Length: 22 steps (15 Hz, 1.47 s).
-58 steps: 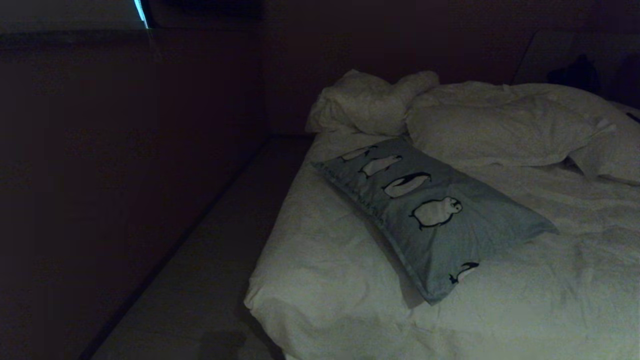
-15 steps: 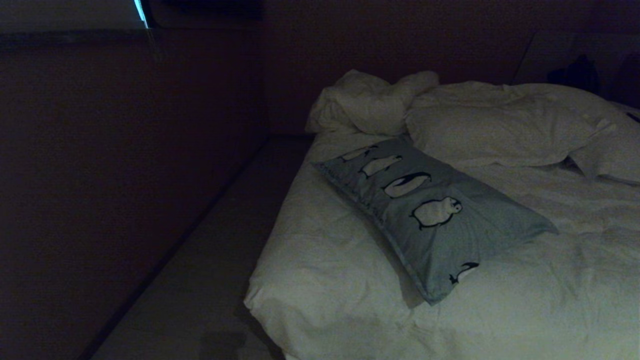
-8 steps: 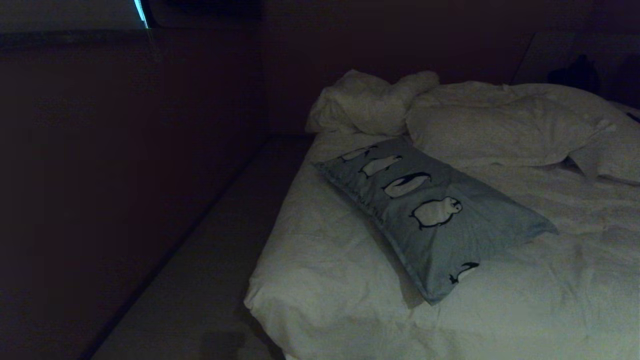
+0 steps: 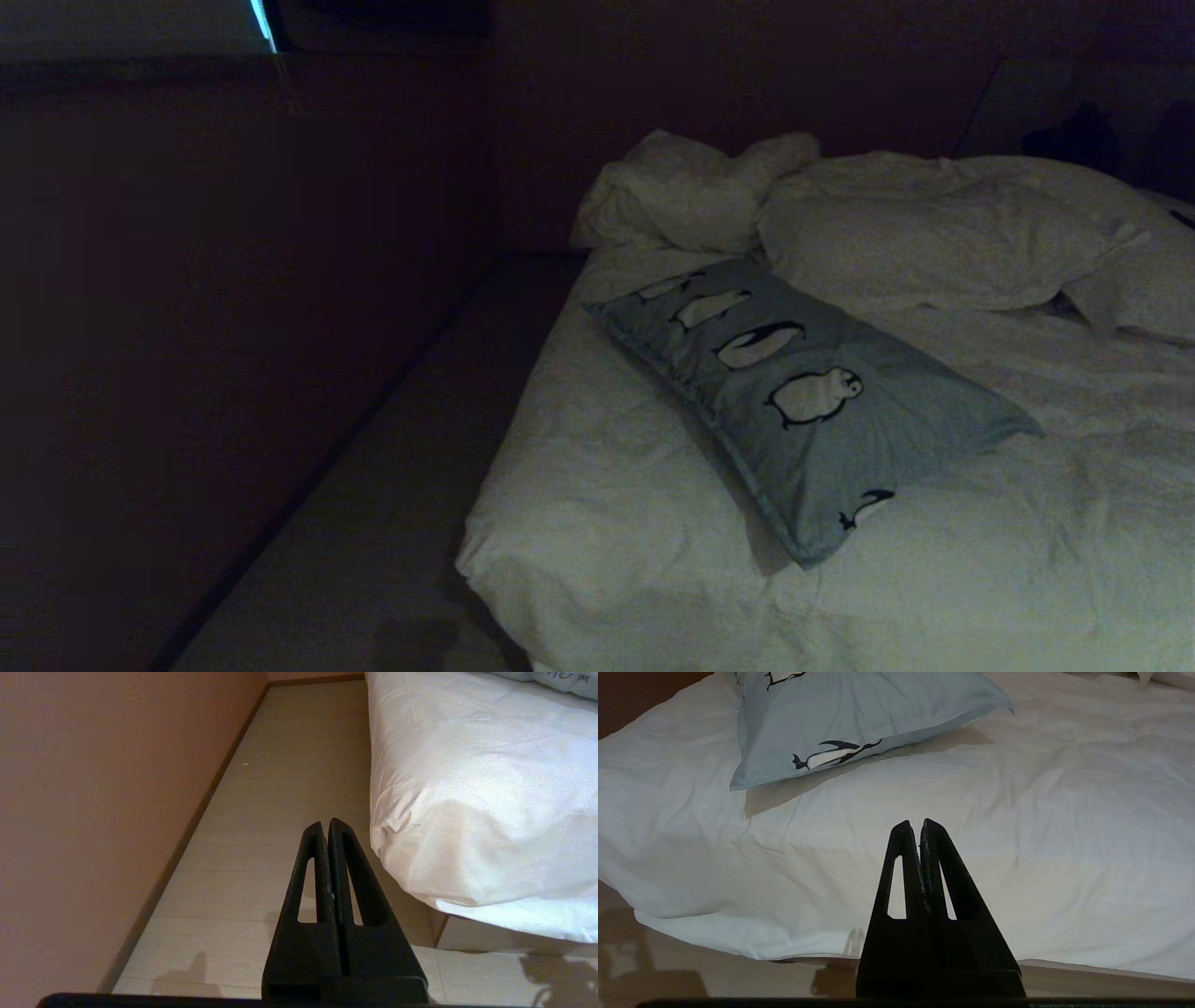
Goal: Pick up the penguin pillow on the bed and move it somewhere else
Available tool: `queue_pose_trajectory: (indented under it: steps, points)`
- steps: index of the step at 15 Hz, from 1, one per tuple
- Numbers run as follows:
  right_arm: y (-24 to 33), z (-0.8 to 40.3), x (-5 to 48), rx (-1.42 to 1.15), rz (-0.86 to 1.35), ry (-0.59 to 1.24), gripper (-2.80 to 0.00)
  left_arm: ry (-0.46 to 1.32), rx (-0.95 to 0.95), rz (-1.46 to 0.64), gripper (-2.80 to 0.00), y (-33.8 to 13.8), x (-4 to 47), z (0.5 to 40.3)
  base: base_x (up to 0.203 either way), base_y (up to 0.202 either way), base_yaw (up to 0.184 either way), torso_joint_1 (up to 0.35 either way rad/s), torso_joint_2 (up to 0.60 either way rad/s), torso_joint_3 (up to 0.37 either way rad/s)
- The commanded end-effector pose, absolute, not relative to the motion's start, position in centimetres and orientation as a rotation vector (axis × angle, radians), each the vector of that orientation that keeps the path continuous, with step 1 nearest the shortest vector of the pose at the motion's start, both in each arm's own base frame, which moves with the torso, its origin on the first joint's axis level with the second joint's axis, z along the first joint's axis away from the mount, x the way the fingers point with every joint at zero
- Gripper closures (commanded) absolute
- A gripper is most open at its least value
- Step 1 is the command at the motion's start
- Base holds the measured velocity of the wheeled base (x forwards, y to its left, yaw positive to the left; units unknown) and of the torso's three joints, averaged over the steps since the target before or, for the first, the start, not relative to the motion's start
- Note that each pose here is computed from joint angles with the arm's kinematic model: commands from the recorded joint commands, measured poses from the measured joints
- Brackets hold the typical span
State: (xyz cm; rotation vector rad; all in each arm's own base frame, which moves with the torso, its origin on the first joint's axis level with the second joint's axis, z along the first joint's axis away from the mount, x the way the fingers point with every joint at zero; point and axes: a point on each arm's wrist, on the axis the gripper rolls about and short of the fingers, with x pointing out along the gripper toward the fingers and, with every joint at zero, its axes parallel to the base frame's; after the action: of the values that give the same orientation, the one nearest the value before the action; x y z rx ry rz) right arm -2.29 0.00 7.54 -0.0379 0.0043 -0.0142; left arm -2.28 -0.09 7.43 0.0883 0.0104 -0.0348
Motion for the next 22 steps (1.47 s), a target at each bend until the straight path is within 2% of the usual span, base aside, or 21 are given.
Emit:
queue_pose_trajectory:
  steps: [1,22]
  points:
    - [0.0,7.52,-2.3,-0.038,-0.014,0.003,0.0,0.011,0.089,-0.035,0.0,-0.09,-2.28,7.38,0.0,0.0,0.0,0.0,0.0,0.0]
    - [0.01,7.57,-2.29,0.005,-0.015,0.0,0.0,0.011,0.089,-0.034,0.0,-0.1,-2.28,7.38,0.0,0.0,0.0,0.0,0.0,0.0]
